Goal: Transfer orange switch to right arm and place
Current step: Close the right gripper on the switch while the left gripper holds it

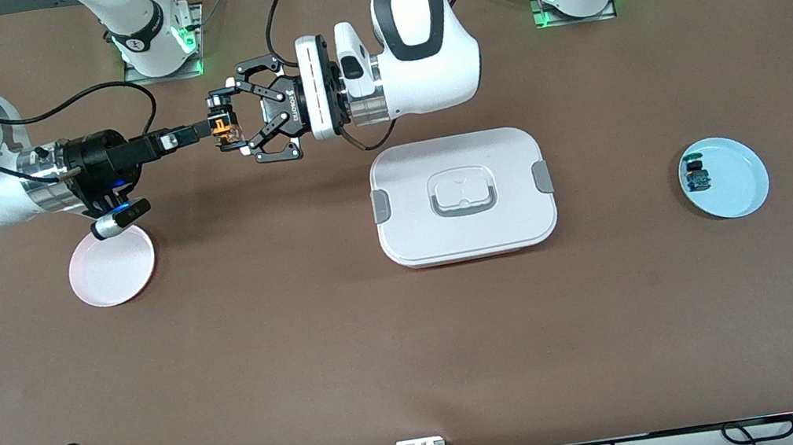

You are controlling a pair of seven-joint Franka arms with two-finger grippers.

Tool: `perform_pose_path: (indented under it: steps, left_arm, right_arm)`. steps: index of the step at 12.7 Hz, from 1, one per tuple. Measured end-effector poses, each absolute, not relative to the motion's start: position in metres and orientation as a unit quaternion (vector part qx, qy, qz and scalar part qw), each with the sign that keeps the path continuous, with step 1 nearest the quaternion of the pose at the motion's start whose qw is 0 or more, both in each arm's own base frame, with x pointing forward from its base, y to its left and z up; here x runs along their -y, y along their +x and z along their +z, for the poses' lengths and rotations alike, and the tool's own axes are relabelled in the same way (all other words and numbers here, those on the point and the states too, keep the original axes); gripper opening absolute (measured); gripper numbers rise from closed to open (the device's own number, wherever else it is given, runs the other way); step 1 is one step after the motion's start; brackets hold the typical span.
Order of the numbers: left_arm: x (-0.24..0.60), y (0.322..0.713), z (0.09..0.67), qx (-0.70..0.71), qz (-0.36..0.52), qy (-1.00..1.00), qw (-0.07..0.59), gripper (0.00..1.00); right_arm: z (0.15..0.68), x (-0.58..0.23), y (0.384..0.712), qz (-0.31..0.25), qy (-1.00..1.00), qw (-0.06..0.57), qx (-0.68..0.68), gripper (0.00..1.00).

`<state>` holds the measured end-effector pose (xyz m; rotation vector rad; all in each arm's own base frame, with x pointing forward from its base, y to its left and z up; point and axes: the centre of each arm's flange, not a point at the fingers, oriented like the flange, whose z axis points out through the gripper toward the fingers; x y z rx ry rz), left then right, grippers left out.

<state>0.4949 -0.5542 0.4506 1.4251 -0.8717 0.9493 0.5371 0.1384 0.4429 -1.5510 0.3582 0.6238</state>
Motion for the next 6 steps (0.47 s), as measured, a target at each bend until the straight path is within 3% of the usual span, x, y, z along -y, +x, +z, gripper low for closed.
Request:
perform_pose_path:
  steps: [6]
  left_arm:
    - [0.554,0.495,0.451,0.372,0.405,0.608,0.573,0.73]
  right_arm:
    - [0.435,-0.16,0.531,0.291,-0.683,0.652,-0.153,1.0]
